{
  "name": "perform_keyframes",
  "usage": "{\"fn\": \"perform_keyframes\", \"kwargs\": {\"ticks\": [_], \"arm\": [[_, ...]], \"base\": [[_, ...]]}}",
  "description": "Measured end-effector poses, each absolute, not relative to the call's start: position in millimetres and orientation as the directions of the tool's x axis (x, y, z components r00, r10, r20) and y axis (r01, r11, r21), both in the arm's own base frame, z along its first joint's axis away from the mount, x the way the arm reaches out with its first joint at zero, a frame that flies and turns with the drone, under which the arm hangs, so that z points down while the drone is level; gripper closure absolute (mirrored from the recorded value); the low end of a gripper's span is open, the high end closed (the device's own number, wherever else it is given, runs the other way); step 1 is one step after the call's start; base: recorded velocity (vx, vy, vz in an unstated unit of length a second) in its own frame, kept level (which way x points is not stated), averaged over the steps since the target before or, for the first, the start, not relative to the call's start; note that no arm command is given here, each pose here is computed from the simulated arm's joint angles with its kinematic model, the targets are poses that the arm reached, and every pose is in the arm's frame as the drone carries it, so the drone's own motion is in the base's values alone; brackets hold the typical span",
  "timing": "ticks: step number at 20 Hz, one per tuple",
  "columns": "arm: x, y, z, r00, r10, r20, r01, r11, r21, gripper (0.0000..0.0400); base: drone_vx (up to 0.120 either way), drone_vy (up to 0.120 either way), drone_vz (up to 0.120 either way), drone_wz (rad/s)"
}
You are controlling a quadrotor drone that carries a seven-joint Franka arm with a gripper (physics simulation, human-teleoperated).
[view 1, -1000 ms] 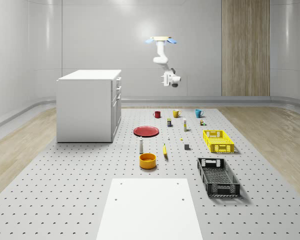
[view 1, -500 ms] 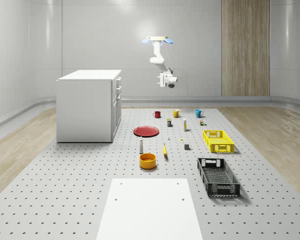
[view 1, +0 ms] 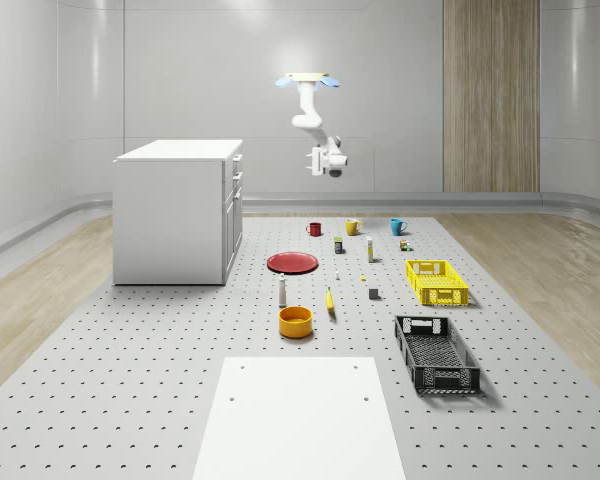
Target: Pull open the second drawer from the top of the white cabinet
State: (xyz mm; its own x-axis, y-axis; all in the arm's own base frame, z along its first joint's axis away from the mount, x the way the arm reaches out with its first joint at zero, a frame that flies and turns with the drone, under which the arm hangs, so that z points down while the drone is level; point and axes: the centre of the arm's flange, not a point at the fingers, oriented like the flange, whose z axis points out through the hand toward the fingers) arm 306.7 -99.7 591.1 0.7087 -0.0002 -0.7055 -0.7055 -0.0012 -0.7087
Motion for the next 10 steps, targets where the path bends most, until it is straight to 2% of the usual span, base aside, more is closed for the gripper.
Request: {"fn": "perform_keyframes", "kwargs": {"ticks": [3,10], "arm": [[306.7,-99.7,591.1,0.709,0.000,-0.706,-0.706,-0.001,-0.709,0.0100],[306.7,-99.7,591.1,0.709,0.000,-0.706,-0.706,-0.001,-0.709,0.0100]], "base": [[0.120,-0.120,0.000,0.000],[0.120,0.000,0.000,0.000]]}}
